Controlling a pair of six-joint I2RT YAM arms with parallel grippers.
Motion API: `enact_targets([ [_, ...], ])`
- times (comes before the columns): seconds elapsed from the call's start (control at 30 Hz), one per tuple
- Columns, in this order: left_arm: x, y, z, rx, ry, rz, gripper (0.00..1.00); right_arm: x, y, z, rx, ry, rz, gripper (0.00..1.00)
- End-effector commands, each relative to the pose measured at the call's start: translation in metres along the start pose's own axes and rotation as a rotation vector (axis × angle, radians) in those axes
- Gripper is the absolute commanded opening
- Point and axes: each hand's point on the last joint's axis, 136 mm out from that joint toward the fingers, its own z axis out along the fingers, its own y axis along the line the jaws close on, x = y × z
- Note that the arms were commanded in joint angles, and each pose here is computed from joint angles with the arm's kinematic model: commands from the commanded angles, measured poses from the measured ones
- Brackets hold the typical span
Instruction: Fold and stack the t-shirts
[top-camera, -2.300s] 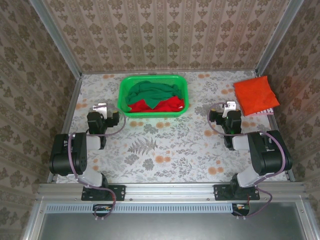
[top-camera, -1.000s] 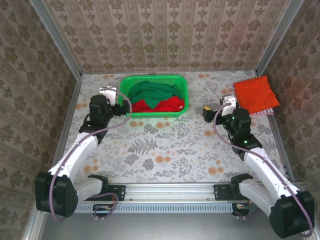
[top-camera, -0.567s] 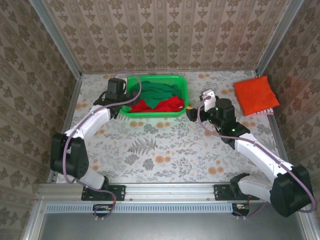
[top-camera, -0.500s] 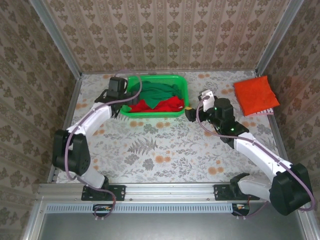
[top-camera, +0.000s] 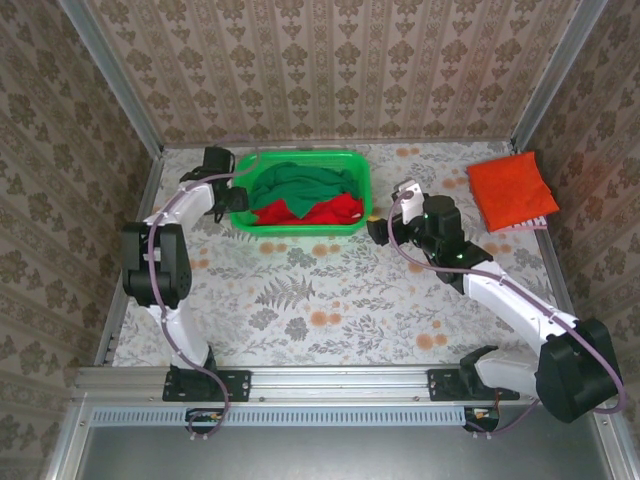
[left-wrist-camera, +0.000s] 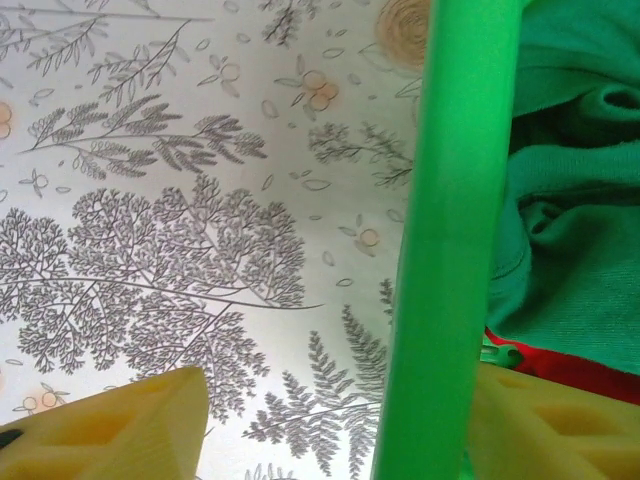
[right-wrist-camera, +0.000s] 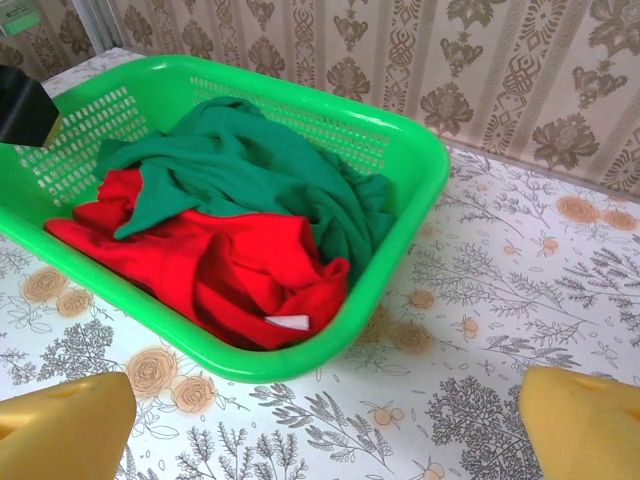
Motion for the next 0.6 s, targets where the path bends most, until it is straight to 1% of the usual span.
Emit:
enact_targets([
  [0.0,0.000,0.033,-0.001,-0.046,0.028,-0.051,0.62,-0.009,0.002,0.002,-0.005,-0.009,-0.009,1.00],
  [0.17,-0.004,0.083,-0.003,-0.102,0.026,-0.151,0.56,-0.008,0.004,0.008,-0.020,-0.001,-0.002,1.00],
  [0.23,-0.004,0.104,-0.004,-0.124,0.026,-0.201,0.56,-0.007,0.006,0.011,-0.029,0.002,0.002,1.00],
  [0.3,-0.003,0.123,-0.006,-0.139,0.023,-0.251,0.59,-0.006,0.007,0.014,-0.041,0.006,0.009,1.00],
  [0.37,-0.005,0.133,-0.011,-0.146,0.010,-0.287,0.64,-0.005,0.009,0.015,-0.049,0.009,0.014,1.00],
  [0.4,-0.006,0.135,-0.016,-0.149,-0.004,-0.302,0.69,-0.005,0.009,0.016,-0.052,0.008,0.016,1.00],
  [0.43,-0.009,0.135,-0.021,-0.151,-0.022,-0.312,0.75,-0.005,0.009,0.016,-0.052,0.008,0.019,1.00],
  [0.47,-0.012,0.134,-0.028,-0.149,-0.051,-0.332,0.85,-0.004,0.010,0.016,-0.055,0.008,0.021,1.00],
  [0.5,-0.014,0.131,-0.036,-0.140,-0.085,-0.355,0.99,-0.005,0.010,0.016,-0.056,0.005,0.023,1.00],
  [0.57,-0.014,0.126,-0.055,-0.142,-0.144,-0.408,1.00,-0.003,0.011,0.016,-0.059,0.008,0.025,1.00],
])
